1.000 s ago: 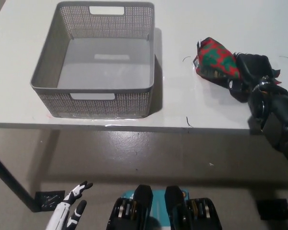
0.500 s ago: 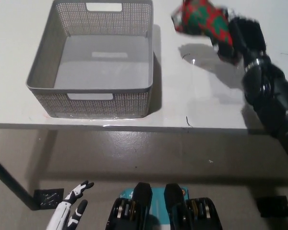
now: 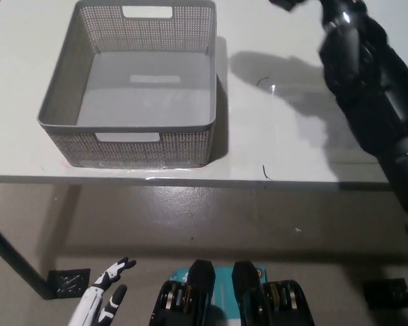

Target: Use the right hand to pick up a bag of coffee beans on the right hand side and place it into a container on the left hand side

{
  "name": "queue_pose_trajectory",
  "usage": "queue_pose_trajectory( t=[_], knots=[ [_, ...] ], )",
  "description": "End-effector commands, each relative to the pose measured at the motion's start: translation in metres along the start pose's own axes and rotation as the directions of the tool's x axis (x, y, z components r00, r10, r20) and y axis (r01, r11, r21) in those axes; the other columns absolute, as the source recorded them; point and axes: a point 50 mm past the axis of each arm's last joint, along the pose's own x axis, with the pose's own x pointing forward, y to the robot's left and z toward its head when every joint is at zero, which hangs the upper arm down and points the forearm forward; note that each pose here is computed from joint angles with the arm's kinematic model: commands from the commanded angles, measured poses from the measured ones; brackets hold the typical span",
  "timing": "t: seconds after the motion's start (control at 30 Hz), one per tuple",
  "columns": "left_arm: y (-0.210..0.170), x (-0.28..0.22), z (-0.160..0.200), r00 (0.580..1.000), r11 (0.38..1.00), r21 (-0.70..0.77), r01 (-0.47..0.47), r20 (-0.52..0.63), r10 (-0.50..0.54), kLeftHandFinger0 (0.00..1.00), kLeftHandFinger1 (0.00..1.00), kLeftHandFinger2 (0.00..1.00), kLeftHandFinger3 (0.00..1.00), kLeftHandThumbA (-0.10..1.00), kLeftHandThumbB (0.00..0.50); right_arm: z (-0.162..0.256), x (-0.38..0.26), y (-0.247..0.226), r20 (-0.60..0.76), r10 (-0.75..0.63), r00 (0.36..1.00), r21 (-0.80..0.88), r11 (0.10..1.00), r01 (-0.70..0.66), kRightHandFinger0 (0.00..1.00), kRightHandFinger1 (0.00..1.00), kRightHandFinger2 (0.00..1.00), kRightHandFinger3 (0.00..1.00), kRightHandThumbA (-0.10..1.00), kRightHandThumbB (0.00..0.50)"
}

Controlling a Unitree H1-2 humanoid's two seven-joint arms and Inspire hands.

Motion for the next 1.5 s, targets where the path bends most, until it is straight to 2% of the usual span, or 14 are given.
queue_pose_trajectory(
  t=[0.0, 0.2, 0.37, 0.47, 0.53, 0.57, 0.6, 0.63, 0.67, 0.73, 0.9, 1.07, 1.33, 1.47],
  knots=[
    [0.004, 0.001, 0.006, 0.999, 0.999, 0.040, 0.019, 0.036, -0.020, 1.00, 1.00, 1.00, 1.00, 1.00, 0.417, 0.070, 0.051, -0.033, 0.107, -0.103, 0.989, 0.080, 0.992, 0.095, 0.00, 0.38, 0.76, 0.93, -0.10, 0.187],
    [0.002, 0.005, 0.008, 0.998, 0.994, 0.095, 0.046, 0.045, -0.050, 1.00, 1.00, 1.00, 1.00, 1.00, 0.384, 0.111, 0.068, -0.004, 0.106, -0.082, 0.991, 0.146, 0.987, 0.066, 0.00, 0.44, 0.79, 0.96, -0.10, 0.155],
    [0.001, 0.007, 0.010, 0.997, 0.993, 0.109, 0.052, 0.053, -0.058, 1.00, 1.00, 1.00, 1.00, 1.00, 0.359, 0.135, 0.072, 0.022, 0.119, -0.058, 0.991, 0.168, 0.985, 0.037, 0.00, 0.34, 0.79, 0.84, -0.10, 0.146],
    [-0.001, 0.008, 0.012, 0.996, 0.993, 0.102, 0.062, 0.059, -0.068, 1.00, 1.00, 1.00, 1.00, 1.00, 0.367, 0.145, 0.068, 0.045, 0.132, -0.021, 0.991, 0.163, 0.987, -0.001, 0.00, 0.45, 0.84, 0.99, -0.10, 0.149],
    [-0.002, 0.008, 0.013, 0.995, 0.991, 0.110, 0.073, 0.061, -0.080, 1.00, 1.00, 1.00, 1.00, 1.00, 0.370, 0.141, 0.064, 0.054, 0.090, 0.026, 0.996, 0.204, 0.978, -0.044, 0.08, 0.46, 0.80, 0.89, -0.10, 0.186],
    [-0.001, 0.007, 0.014, 0.995, 0.991, 0.112, 0.077, 0.060, -0.084, 1.00, 1.00, 1.00, 1.00, 1.00, 0.365, 0.139, 0.063, 0.056, 0.043, 0.087, 0.995, 0.194, 0.977, -0.094, 0.34, 0.72, 1.00, 1.00, 0.15, 0.187],
    [-0.001, 0.006, 0.014, 0.995, 0.991, 0.113, 0.078, 0.060, -0.086, 1.00, 1.00, 1.00, 1.00, 1.00, 0.365, 0.138, 0.063, 0.057, 0.023, 0.113, 0.993, 0.191, 0.975, -0.115, 0.47, 0.75, 1.00, 1.00, 0.25, 0.190],
    [0.000, 0.007, 0.015, 0.994, 0.990, 0.117, 0.080, 0.061, -0.088, 1.00, 1.00, 1.00, 1.00, 1.00, 0.361, 0.136, 0.061, 0.058, 0.008, 0.179, 0.984, 0.190, 0.966, -0.177, 0.90, 1.00, 1.00, 1.00, 0.51, 0.292],
    [0.001, 0.007, 0.015, 0.994, 0.989, 0.120, 0.082, 0.062, -0.090, 1.00, 1.00, 1.00, 1.00, 1.00, 0.356, 0.132, 0.059, 0.060, 0.002, 0.254, 0.967, 0.166, 0.954, -0.250, 1.00, 1.00, 1.00, 1.00, 0.79, 0.390],
    [0.001, 0.007, 0.015, 0.993, 0.988, 0.124, 0.087, 0.067, -0.096, 1.00, 1.00, 1.00, 1.00, 1.00, 0.358, 0.126, 0.055, 0.061, -0.019, 0.298, 0.954, 0.160, 0.943, -0.292, 1.00, 1.00, 1.00, 1.00, 0.87, 0.472],
    [0.001, 0.009, 0.016, 0.991, 0.986, 0.138, 0.097, 0.075, -0.108, 1.00, 1.00, 1.00, 1.00, 1.00, 0.366, 0.108, 0.047, 0.057, -0.027, 0.318, 0.948, 0.161, 0.937, -0.310, 1.00, 1.00, 1.00, 1.00, 1.00, 0.486],
    [0.002, 0.010, 0.015, 0.991, 0.984, 0.149, 0.099, 0.072, -0.111, 1.00, 1.00, 1.00, 1.00, 1.00, 0.369, 0.095, 0.043, 0.052, -0.038, 0.312, 0.949, 0.148, 0.941, -0.303, 1.00, 1.00, 1.00, 1.00, 1.00, 0.415],
    [0.001, 0.010, 0.015, 0.990, 0.983, 0.150, 0.108, 0.070, -0.120, 1.00, 1.00, 1.00, 1.00, 1.00, 0.368, 0.083, 0.038, 0.029, -0.051, 0.278, 0.959, 0.113, 0.956, -0.271, 1.00, 1.00, 1.00, 1.00, 1.00, 0.419],
    [0.003, 0.014, 0.015, 0.990, 0.982, 0.148, 0.113, 0.070, -0.124, 1.00, 1.00, 1.00, 1.00, 1.00, 0.378, 0.076, 0.031, -0.002, -0.018, 0.216, 0.976, 0.130, 0.969, -0.212, 1.00, 1.00, 1.00, 1.00, 1.00, 0.369]
  ],
)
